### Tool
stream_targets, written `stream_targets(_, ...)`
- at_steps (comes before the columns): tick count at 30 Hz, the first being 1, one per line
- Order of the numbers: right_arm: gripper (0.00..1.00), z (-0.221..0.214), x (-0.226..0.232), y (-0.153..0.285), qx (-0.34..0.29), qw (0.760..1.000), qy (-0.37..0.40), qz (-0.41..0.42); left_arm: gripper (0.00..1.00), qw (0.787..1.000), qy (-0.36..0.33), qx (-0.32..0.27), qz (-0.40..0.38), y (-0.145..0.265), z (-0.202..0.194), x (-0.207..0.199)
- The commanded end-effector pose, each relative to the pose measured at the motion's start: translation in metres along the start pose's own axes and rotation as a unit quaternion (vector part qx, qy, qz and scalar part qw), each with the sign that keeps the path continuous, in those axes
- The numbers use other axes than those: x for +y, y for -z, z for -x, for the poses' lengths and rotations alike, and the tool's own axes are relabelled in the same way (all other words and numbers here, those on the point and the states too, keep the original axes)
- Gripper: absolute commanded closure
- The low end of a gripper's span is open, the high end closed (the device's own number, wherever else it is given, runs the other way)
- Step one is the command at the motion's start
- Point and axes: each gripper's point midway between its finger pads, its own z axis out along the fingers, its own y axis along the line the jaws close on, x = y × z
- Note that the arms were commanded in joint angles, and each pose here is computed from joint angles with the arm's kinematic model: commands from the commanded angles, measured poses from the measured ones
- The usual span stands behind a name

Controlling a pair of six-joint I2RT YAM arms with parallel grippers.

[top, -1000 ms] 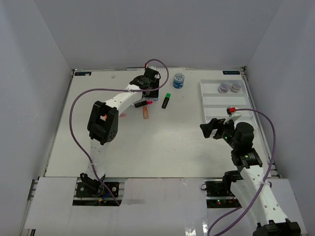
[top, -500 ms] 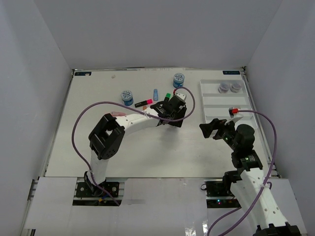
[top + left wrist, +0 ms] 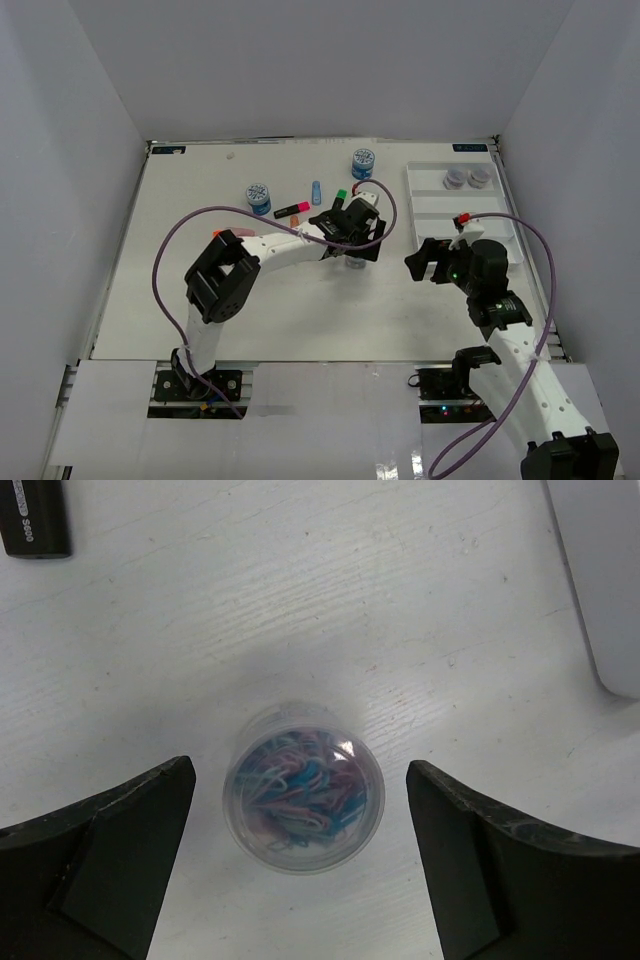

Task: Sort the stationery into containers
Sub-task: Place the stationery at the center of the board, then pick up the stationery from the center of the board.

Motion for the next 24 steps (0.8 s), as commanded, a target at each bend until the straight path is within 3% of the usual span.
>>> stream_targets(1,0.07,0.029,0.01,0.0,-0.019,0.999,0.027,0.002,0.02,0.998,0.03,-0.046,-0.01,0.032,0.032,0.001)
stream_targets(6,0.08,0.026,0.035,-0.016,0.022,0.998,0.062,0.005,0.02,0.993,0.082,-0.08,-0.005,0.074,0.059,0.046)
stream_targets(11,0.09,0.017,0.067,-0.046,0.065,0.992,0.105,0.007,0.02,0.985,0.133,-0.107,0.032,0.114,0.066,0.127)
stream_targets(15,0.08,-0.004,0.078,-0.08,0.112,0.985,0.13,0.001,0.02,0.973,0.172,-0.122,0.097,0.144,0.042,0.204)
stream_targets(19,0.08,-0.016,0.086,-0.105,0.135,0.982,0.132,0.007,0.02,0.96,0.183,-0.161,0.137,0.18,0.026,0.241)
stream_targets(24,0.07,-0.023,0.091,-0.134,0.163,0.975,0.153,-0.013,0.02,0.95,0.183,-0.172,0.184,0.192,-0.01,0.266)
